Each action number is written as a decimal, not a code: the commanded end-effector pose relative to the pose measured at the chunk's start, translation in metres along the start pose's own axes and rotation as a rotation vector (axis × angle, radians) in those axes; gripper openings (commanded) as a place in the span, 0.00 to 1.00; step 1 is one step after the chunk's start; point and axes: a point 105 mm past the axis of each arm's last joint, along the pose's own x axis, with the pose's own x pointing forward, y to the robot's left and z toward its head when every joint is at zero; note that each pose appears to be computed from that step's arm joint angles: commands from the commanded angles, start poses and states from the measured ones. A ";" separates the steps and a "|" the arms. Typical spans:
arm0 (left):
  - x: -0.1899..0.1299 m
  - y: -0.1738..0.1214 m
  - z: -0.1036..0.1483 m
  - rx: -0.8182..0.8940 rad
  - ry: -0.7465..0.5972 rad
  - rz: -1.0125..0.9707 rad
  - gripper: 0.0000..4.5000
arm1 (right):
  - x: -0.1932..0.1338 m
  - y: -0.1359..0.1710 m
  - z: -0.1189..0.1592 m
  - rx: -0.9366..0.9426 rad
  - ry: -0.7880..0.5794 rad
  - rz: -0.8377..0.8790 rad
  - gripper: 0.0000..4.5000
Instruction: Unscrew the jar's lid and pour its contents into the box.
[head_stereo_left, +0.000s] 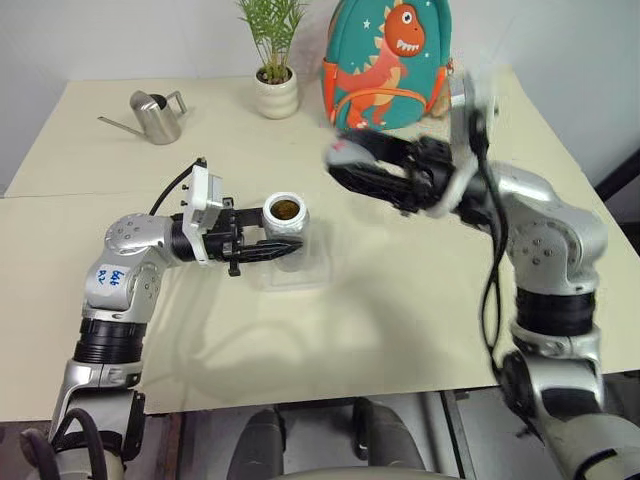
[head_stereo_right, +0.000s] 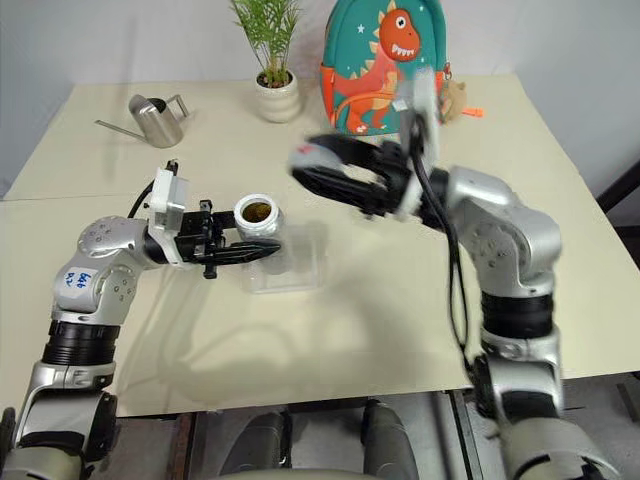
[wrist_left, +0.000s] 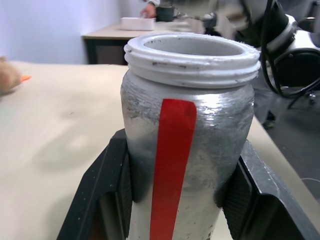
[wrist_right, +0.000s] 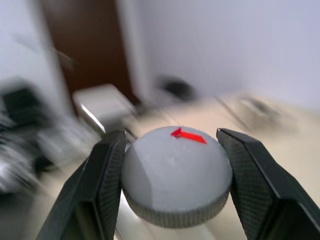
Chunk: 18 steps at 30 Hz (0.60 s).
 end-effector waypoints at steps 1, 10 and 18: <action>-0.003 0.002 0.011 0.037 -0.029 0.015 0.42 | -0.035 -0.036 -0.021 -0.084 0.008 -0.201 0.57; 0.008 0.010 0.016 0.041 -0.063 0.023 0.42 | -0.106 -0.080 -0.110 -0.068 0.067 -0.600 0.57; 0.005 0.014 0.019 0.044 -0.060 0.029 0.42 | -0.121 -0.070 -0.123 -0.018 0.051 -0.637 0.78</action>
